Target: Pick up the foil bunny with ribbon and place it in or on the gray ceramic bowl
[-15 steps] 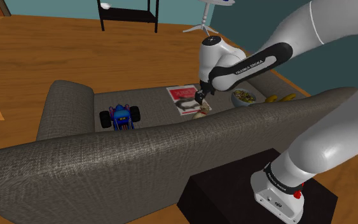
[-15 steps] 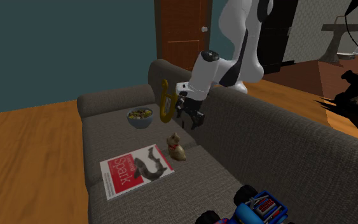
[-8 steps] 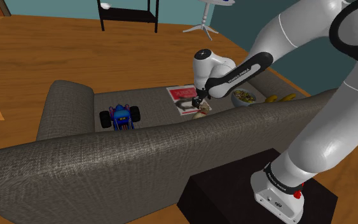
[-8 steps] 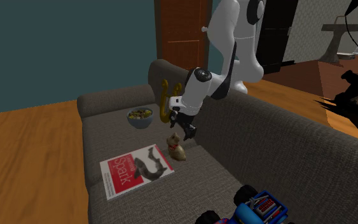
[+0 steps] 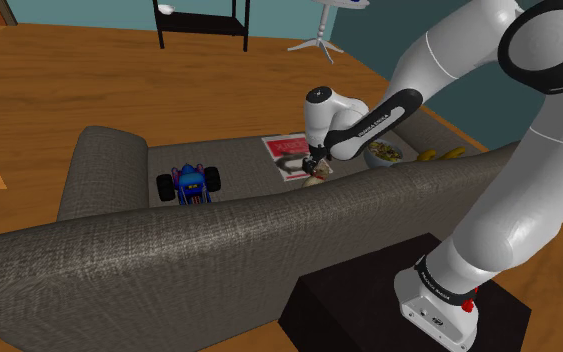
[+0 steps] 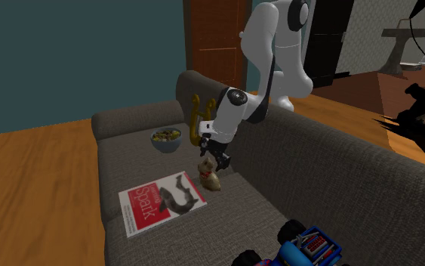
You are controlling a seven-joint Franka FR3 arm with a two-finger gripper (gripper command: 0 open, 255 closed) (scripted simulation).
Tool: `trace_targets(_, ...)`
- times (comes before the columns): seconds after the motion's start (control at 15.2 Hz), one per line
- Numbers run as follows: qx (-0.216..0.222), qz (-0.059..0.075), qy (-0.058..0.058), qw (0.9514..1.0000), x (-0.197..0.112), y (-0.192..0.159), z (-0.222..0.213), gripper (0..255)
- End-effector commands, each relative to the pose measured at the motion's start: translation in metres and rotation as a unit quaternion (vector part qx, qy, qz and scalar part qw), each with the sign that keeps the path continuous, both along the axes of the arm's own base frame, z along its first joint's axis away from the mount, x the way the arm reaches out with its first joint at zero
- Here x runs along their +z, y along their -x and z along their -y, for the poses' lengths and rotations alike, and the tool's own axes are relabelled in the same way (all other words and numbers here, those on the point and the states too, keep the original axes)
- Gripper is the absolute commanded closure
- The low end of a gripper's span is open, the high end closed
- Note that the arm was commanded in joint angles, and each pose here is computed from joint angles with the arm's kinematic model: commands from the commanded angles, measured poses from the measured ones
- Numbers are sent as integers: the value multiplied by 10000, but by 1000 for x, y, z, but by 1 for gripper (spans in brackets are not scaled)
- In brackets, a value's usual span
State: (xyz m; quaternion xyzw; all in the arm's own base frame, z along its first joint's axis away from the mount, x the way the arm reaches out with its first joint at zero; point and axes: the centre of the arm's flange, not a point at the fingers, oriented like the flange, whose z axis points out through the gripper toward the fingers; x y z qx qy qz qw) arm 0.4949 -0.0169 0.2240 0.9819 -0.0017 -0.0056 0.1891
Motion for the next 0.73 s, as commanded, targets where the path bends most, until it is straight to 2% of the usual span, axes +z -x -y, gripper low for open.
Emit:
trace_targets(0.0, 0, 1, 0, 10000, 0, 0, 0, 0)
trace_targets(0.2, 0, 1, 0, 10000, 0, 0, 0, 0)
trace_targets(0.26, 0, 1, 0, 10000, 0, 0, 0, 255)
trace_targets(0.66, 0, 1, 0, 10000, 0, 0, 0, 255)
